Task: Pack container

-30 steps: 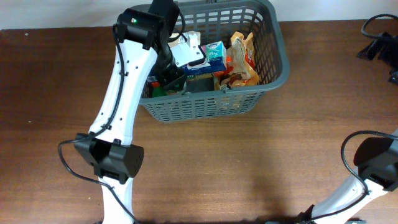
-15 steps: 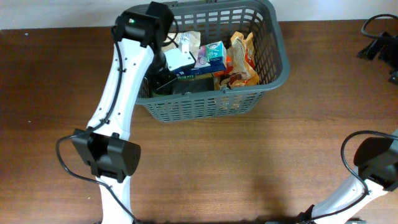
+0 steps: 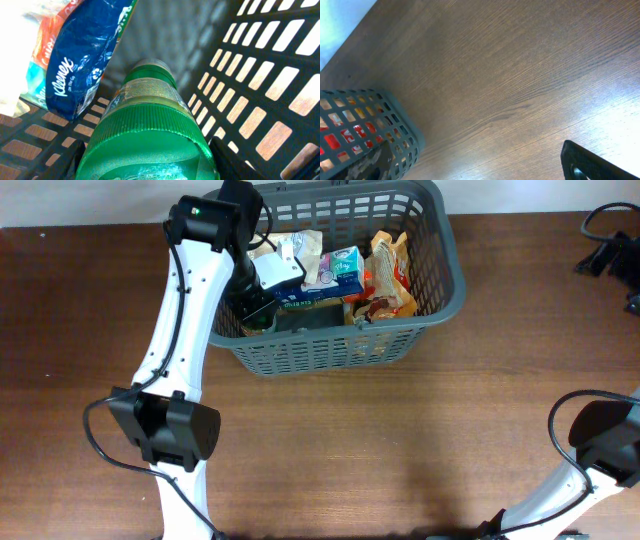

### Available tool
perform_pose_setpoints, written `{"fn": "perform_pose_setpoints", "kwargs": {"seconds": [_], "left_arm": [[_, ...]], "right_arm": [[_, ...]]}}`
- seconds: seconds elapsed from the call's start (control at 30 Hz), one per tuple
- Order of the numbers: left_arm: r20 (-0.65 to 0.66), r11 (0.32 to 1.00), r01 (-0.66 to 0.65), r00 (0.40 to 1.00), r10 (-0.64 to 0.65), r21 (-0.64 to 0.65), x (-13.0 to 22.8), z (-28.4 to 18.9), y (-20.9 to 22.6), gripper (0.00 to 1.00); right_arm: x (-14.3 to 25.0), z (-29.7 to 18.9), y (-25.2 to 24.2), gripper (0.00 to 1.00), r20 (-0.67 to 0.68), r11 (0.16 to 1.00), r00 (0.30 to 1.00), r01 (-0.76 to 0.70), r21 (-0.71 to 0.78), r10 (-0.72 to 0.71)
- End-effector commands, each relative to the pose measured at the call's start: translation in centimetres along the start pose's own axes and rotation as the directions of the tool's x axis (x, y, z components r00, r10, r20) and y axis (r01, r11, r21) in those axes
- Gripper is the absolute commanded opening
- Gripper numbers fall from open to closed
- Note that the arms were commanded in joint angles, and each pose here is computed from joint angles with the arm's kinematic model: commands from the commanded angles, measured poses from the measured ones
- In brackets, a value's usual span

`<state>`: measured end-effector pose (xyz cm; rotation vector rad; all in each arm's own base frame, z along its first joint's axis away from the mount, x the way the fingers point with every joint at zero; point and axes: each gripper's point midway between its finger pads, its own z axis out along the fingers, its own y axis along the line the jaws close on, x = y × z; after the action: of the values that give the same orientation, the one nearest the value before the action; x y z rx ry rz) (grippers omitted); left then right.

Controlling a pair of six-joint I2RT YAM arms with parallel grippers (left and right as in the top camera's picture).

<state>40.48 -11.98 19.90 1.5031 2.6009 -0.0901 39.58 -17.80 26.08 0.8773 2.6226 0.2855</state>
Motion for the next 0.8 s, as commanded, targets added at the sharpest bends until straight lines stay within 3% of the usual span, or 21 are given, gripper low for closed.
{"fn": "perform_pose_setpoints", "kwargs": {"seconds": [0.0, 0.03, 0.07, 0.1, 0.5, 0.63, 0.77], "left_arm": [[0.036, 1.000, -0.021, 0.999, 0.022, -0.008, -0.2, -1.2, -0.3, 0.32], [0.036, 1.000, -0.021, 0.999, 0.022, -0.008, -0.2, -1.2, -0.3, 0.42], [0.036, 1.000, -0.021, 0.999, 0.022, -0.008, -0.2, -1.2, -0.3, 0.60], [0.037, 1.000, -0.021, 0.999, 0.022, -0.008, -0.3, -1.2, -0.3, 0.99], [0.069, 0.996, 0.063, 0.996, -0.059, -0.064, -0.8, -2.5, 0.6, 0.99], [0.216, 0.971, 0.156, 0.969, -0.116, -0.179, -2.6, -7.4, 2.1, 0.99], [0.449, 0.917, 0.281, 0.884, -0.132, -0.284, -4.4, -15.1, 2.8, 0.99]], "right_arm": [[0.0, -0.5, 0.1, 0.99, 0.009, 1.000, 1.000, -0.009, -0.010, 0.009], [0.0, -0.5, 0.1, 0.99, 0.009, 1.000, 1.000, -0.008, -0.010, 0.008], [0.0, -0.5, 0.1, 0.99, 0.009, 1.000, 1.000, -0.008, -0.010, 0.008], [0.0, -0.5, 0.1, 0.99, 0.009, 1.000, 1.000, -0.009, -0.010, 0.009], [0.0, -0.5, 0.1, 0.99, 0.009, 1.000, 1.000, -0.009, -0.010, 0.009], [0.0, -0.5, 0.1, 0.99, 0.009, 1.000, 1.000, -0.009, -0.010, 0.009], [0.0, -0.5, 0.1, 0.99, 0.009, 1.000, 1.000, -0.009, -0.009, 0.009]]}}
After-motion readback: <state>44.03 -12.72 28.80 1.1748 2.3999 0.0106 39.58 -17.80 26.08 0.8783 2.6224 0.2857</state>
